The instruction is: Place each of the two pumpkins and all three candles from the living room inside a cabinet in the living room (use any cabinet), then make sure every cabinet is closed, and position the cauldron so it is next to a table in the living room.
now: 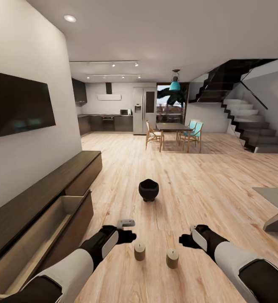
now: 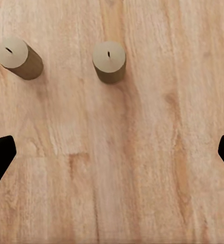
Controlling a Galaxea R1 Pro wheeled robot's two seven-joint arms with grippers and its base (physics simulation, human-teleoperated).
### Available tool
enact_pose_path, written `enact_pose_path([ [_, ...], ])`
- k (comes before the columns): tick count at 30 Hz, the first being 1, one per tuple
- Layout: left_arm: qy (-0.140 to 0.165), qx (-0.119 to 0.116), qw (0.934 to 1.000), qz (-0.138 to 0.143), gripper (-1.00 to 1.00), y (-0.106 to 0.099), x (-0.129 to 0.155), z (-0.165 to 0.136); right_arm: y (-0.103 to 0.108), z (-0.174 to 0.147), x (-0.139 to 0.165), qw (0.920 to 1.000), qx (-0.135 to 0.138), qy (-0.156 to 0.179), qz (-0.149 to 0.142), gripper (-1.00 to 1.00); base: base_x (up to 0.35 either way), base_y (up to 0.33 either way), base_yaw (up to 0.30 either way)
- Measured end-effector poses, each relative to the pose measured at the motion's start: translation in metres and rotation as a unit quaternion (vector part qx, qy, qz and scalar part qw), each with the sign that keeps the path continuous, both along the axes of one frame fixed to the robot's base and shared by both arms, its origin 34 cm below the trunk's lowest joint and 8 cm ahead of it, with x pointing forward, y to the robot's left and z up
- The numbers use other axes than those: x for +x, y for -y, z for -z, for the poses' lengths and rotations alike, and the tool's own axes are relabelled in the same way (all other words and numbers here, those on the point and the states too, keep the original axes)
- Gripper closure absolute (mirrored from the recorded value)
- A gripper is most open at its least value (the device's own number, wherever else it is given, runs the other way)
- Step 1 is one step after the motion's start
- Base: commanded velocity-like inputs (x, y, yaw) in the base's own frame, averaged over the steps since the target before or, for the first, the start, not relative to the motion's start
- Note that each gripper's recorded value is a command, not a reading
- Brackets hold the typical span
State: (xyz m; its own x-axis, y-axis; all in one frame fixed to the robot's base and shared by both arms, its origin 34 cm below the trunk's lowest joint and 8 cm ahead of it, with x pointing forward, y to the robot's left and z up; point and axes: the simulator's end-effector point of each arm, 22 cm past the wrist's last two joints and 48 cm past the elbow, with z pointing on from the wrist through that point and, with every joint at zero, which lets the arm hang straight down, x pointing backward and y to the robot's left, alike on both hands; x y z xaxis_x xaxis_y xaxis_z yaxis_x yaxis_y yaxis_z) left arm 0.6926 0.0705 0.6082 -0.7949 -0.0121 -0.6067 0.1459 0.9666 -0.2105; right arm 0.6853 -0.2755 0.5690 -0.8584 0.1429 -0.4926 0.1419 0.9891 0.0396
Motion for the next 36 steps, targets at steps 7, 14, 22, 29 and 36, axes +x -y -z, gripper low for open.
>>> enact_pose_path([
  [7, -0.008, 0.001, 1.0000, 0.005, -1.00, 0.001, -0.002, 0.000, -0.016, -0.012, 0.009, 0.9993, 0.031, 0.003, -0.019, -1.00, 0.000, 0.000, 0.000],
  [14, -0.008, -0.001, 0.9999, 0.008, -1.00, 0.004, -0.002, -0.003, -0.040, -0.016, 0.011, 0.9959, 0.078, 0.008, -0.045, -1.00, 0.000, 0.000, 0.000],
  [22, -0.012, 0.002, 0.9999, 0.010, -1.00, 0.003, -0.003, 0.002, -0.040, -0.007, 0.001, 0.9958, 0.077, -0.018, -0.045, -1.00, 0.000, 0.000, 0.000],
  [29, -0.017, 0.001, 0.9998, 0.011, -1.00, 0.004, -0.004, 0.009, -0.013, 0.003, -0.003, 0.9990, 0.021, -0.034, -0.019, -1.00, 0.000, 0.000, 0.000],
  [36, -0.023, 0.001, 0.9997, 0.012, -1.00, 0.004, -0.005, 0.015, -0.006, 0.010, -0.006, 0.9990, 0.005, -0.042, -0.011, -1.00, 0.000, 0.000, 0.000],
])
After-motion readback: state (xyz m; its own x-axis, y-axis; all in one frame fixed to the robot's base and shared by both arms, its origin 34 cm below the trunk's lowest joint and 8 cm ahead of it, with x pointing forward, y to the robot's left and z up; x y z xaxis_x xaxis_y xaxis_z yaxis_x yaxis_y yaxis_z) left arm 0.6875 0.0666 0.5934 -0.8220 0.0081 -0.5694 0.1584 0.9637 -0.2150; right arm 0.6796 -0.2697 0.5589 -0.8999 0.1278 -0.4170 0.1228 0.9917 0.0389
